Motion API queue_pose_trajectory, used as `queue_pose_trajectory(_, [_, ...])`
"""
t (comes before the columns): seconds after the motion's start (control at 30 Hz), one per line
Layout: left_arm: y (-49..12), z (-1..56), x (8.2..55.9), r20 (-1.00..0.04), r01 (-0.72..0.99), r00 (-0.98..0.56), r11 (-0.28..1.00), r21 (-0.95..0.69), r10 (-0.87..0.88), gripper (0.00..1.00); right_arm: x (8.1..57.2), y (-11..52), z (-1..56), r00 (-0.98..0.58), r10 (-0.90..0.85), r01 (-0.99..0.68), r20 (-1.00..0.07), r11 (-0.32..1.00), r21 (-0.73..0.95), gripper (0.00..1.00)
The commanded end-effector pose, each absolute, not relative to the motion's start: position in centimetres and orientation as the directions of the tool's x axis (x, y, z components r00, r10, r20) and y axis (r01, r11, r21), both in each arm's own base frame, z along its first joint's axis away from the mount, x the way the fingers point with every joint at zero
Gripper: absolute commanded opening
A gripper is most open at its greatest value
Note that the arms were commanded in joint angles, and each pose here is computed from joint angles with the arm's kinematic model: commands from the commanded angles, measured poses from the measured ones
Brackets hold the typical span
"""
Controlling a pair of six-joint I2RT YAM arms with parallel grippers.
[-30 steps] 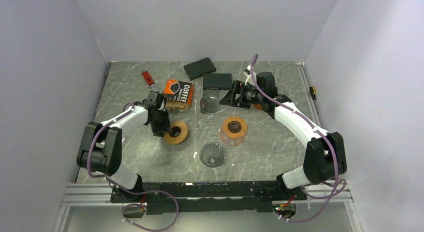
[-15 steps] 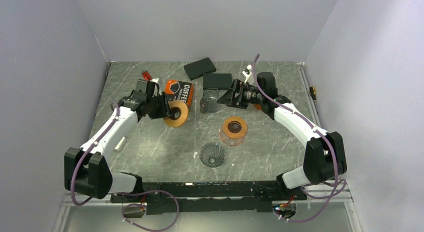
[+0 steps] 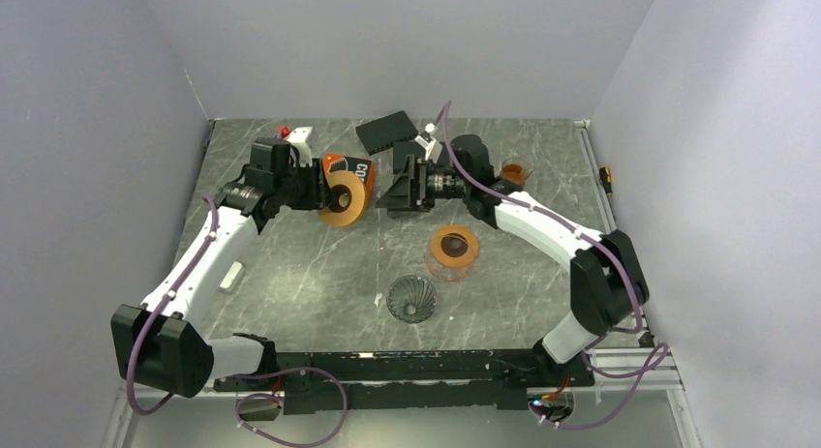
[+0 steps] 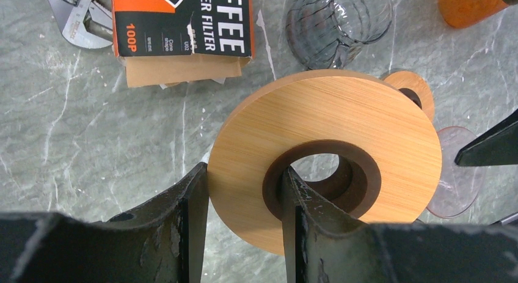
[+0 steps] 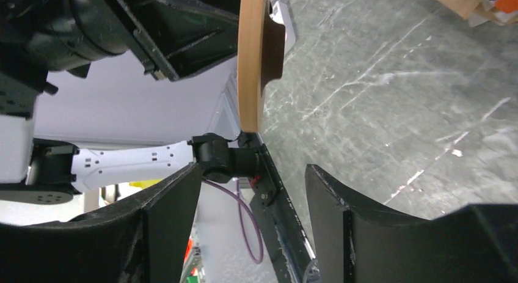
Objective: Place the coffee filter in the dripper
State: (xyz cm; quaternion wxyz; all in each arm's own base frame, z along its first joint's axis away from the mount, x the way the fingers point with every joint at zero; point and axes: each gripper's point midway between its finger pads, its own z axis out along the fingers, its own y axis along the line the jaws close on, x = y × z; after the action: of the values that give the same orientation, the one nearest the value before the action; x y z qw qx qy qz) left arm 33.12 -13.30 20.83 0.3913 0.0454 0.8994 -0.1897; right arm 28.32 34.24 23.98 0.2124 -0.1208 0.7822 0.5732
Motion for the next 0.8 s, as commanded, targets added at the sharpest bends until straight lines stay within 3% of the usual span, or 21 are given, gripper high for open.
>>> queue_pose_trajectory(0.0, [-14.1,23.2,33.2,-0.793,0.314,-0.607,0.898,-0.310,-0.061,0.26,29.3,36.8,25.6,-0.881,0.070,-0.439,-0.468,0.249,0.863,0.64])
queue_pose_trajectory(0.23, [-13.6,23.0,33.3,-0.794,0.296,-0.606,0.911,-0.288,-0.054,0.26,29.5,39.5,24.8,-0.910,0.031,-0.402,-0.414,0.183,0.897,0.59])
queue_pose_trajectory(0.77, [-13.0,23.1,33.3,-0.797,0.276,-0.602,0.923,-0.267,-0.051,0.26,30.1,39.7,25.5,-0.873,0.079,-0.453,-0.482,0.236,0.860,0.63])
